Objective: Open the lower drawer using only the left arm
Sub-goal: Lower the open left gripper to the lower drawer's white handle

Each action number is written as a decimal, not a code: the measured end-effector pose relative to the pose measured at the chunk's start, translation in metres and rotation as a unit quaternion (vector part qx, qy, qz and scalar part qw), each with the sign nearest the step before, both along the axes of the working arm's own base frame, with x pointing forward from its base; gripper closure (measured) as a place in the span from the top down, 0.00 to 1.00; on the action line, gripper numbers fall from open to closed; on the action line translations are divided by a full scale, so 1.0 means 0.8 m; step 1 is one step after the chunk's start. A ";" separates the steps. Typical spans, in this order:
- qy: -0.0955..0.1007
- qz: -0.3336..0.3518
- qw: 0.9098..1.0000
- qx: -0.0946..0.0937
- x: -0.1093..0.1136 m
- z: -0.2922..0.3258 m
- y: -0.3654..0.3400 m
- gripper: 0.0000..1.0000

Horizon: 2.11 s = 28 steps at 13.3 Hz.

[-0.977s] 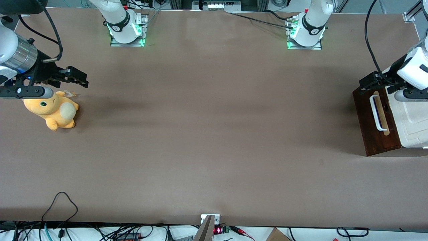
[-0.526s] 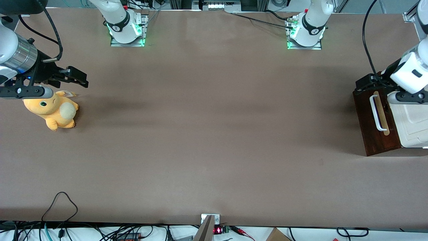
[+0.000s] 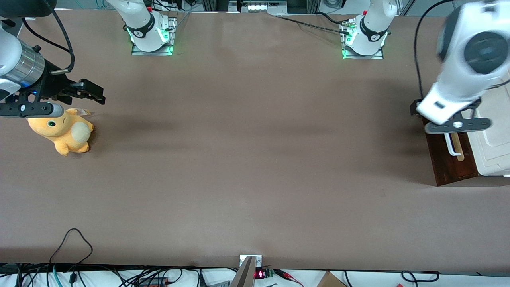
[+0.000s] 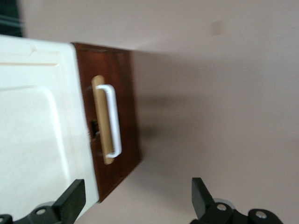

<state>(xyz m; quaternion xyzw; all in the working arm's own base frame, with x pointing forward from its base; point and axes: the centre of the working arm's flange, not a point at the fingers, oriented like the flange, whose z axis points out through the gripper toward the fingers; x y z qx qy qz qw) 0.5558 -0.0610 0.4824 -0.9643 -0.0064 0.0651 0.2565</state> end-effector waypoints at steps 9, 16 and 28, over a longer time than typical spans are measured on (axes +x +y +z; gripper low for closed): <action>0.015 -0.029 0.967 0.253 -0.047 -0.234 0.020 1.00; 0.015 -0.091 0.937 0.338 -0.034 -0.336 0.124 0.98; 0.005 -0.102 0.924 0.368 -0.057 -0.365 0.107 0.78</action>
